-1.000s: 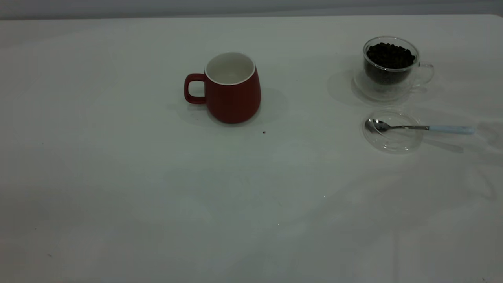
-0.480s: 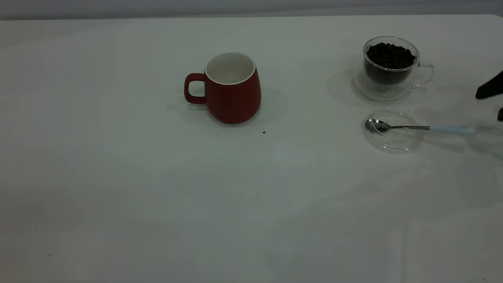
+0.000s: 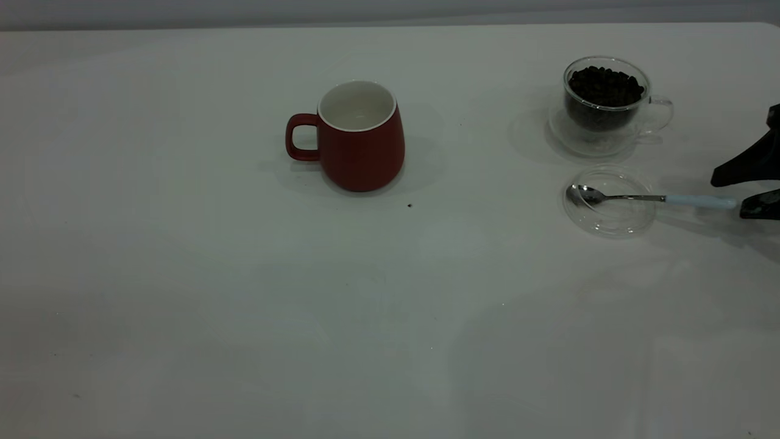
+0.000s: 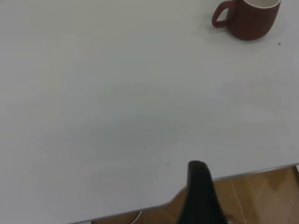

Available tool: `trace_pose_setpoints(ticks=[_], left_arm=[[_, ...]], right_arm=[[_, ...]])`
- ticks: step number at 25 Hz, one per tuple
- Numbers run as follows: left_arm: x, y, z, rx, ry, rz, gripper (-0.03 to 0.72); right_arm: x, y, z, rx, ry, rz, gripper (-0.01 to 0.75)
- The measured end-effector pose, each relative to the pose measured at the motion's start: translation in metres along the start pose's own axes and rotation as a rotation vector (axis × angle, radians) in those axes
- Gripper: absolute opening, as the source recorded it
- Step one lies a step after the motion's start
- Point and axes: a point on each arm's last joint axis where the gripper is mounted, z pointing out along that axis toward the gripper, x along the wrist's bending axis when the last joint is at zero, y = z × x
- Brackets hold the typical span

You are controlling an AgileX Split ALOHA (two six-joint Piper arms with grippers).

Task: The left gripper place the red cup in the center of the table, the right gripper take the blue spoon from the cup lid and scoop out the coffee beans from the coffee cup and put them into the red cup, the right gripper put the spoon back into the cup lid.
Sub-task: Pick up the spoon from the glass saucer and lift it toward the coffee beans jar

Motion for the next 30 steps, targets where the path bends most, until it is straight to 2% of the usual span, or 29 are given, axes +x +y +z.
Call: trace_pose_setpoints(ticks=[30], left_arm=[[0.000, 0.000, 0.000, 0.000, 0.000, 0.000, 0.587]], right_arm=[[0.003, -0.012, 0.014, 0.047, 0.177, -0.014, 0.518]])
